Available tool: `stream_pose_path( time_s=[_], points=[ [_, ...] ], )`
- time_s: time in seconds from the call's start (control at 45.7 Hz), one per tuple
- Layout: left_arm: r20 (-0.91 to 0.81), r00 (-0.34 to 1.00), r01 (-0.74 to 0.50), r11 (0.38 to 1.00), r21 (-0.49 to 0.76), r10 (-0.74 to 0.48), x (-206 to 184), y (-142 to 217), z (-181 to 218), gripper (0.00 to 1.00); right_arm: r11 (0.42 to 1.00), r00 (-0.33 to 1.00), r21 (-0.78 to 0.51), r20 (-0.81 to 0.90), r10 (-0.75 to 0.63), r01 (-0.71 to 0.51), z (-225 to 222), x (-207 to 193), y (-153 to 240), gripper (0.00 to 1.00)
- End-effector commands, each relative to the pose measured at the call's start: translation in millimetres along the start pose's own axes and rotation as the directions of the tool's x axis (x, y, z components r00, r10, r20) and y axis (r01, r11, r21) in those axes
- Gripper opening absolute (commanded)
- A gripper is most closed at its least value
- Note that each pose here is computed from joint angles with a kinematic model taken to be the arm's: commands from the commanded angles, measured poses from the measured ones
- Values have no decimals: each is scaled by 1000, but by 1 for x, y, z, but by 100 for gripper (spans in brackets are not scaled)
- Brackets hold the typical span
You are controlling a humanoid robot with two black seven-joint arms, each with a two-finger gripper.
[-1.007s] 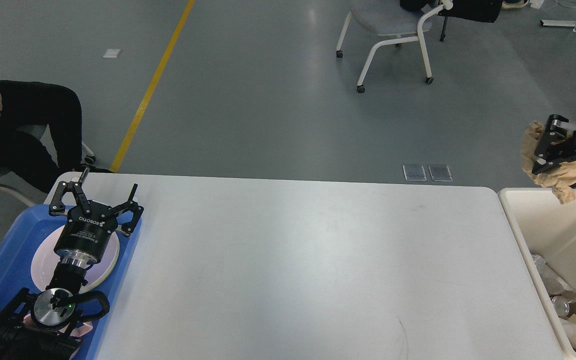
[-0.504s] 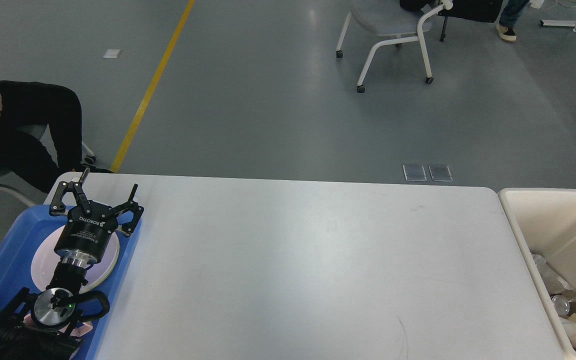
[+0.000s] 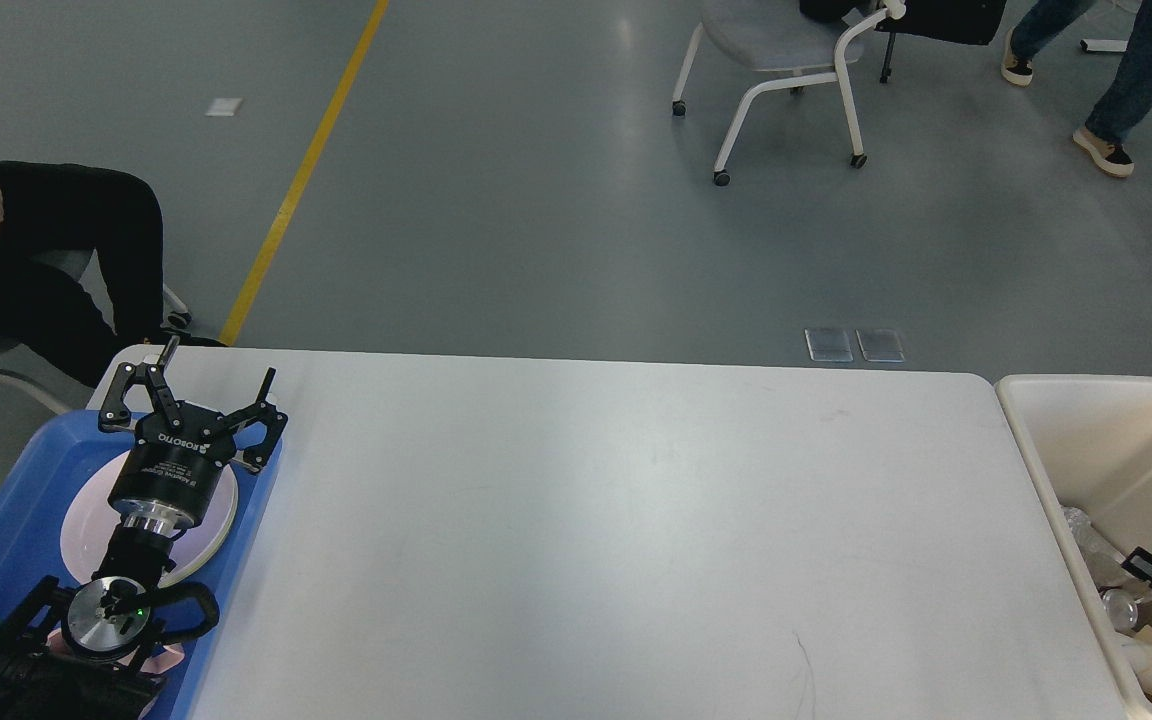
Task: Tidy desktop
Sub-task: 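Release the paper in the bin and raise the right gripper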
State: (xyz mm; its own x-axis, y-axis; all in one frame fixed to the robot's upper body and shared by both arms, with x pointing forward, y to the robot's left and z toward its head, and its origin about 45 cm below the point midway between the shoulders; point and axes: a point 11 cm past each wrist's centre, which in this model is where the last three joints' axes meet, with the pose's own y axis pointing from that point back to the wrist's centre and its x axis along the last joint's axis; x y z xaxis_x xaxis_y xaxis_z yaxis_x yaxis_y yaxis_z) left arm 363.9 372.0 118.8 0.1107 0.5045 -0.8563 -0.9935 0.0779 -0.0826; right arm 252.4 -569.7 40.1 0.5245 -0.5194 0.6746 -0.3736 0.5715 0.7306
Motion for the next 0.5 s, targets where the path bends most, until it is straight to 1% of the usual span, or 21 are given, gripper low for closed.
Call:
stream_pose_path(
  time_s=[0.0, 0.175, 0.197, 0.285, 0.328, 0.35, 0.372, 0.482],
  points=[
    [0, 1000, 0, 1000, 1, 0, 0, 0, 0, 96, 1000, 1000, 10, -6, -7, 7, -6, -12, 0, 0],
    [0, 1000, 0, 1000, 1, 0, 0, 0, 0, 96, 1000, 1000, 11, 1, -9, 9, -6, -15, -1, 0],
    [0, 1000, 0, 1000, 1, 0, 0, 0, 0, 96, 1000, 1000, 11, 1, -7, 7, -6, -15, -1, 1],
    [0, 1000, 0, 1000, 1, 0, 0, 0, 0, 96, 1000, 1000, 7, 3, 27, -27, -3, -8, -1, 63],
    [1, 1000, 0, 1000, -1, 0, 0, 0, 1, 96, 999, 999, 12, 5, 52, -52, -5, -7, 0, 88],
    [0, 1000, -1, 1000, 0, 1, 0, 0, 0, 96, 998, 998, 12, 6, 63, -63, -5, -6, 0, 97],
    [0, 1000, -1, 1000, 1, 1, 0, 0, 0, 96, 998, 998, 11, 6, 69, -69, -5, -6, 0, 100],
    [0, 1000, -1, 1000, 0, 1, 0, 0, 0, 96, 997, 997, 14, 8, 73, -73, -6, -7, 0, 100]
  ],
)
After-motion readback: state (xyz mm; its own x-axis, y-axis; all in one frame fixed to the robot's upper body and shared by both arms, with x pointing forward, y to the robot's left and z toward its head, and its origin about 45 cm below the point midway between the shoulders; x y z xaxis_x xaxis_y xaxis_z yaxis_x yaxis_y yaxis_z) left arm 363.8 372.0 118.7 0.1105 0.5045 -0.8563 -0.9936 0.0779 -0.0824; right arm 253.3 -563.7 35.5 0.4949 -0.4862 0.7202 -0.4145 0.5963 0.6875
